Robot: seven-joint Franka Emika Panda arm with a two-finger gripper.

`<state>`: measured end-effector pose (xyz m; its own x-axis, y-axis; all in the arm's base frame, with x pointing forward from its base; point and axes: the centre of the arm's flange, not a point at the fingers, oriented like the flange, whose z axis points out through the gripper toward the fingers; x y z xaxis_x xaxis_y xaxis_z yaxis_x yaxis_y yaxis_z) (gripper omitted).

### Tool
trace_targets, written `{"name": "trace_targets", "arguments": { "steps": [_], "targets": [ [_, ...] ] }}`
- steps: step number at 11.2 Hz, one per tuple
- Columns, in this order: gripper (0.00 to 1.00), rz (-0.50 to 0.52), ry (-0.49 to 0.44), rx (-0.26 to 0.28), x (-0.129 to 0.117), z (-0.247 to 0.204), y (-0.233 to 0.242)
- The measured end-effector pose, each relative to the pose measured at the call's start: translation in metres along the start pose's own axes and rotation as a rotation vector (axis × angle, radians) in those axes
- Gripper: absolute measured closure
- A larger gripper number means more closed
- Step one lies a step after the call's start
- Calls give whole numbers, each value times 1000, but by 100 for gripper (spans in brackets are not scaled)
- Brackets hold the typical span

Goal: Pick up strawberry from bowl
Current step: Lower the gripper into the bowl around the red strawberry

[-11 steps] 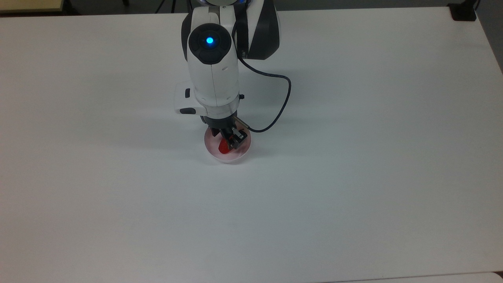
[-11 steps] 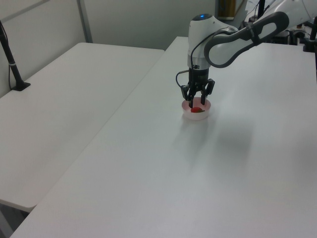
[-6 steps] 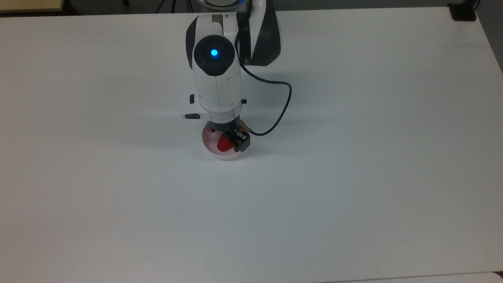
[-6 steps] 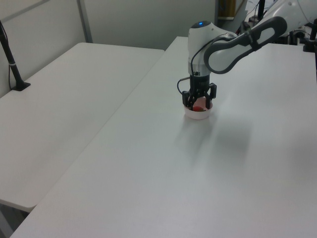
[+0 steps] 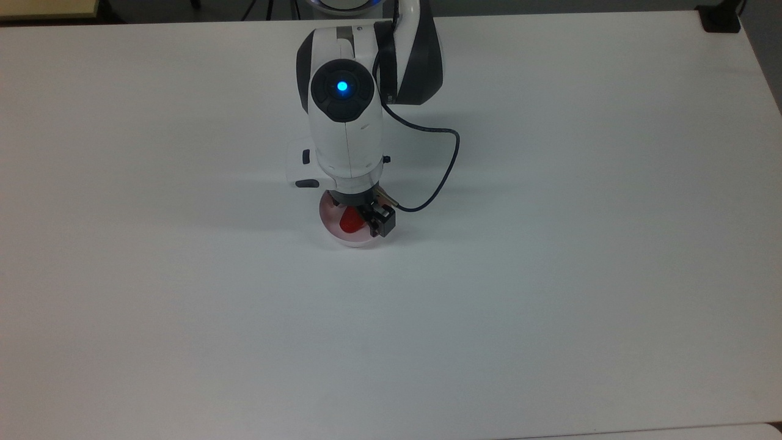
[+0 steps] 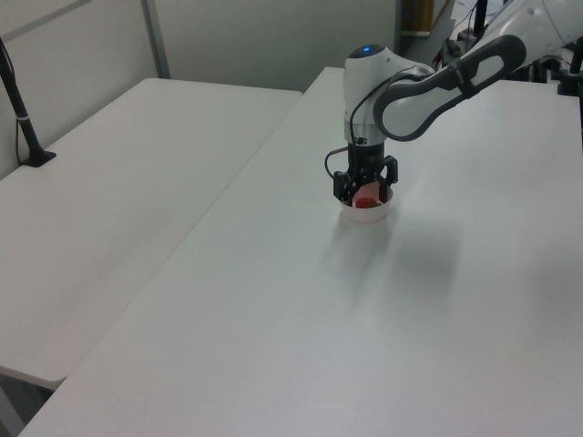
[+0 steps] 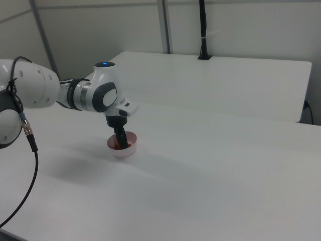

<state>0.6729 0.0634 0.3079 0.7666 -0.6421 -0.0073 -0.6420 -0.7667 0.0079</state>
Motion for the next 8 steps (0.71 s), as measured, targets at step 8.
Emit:
{"name": "trace_targets", "arguments": {
  "steps": [8],
  "targets": [
    [50, -35, 18, 17, 3, -12, -2]
  ]
}}
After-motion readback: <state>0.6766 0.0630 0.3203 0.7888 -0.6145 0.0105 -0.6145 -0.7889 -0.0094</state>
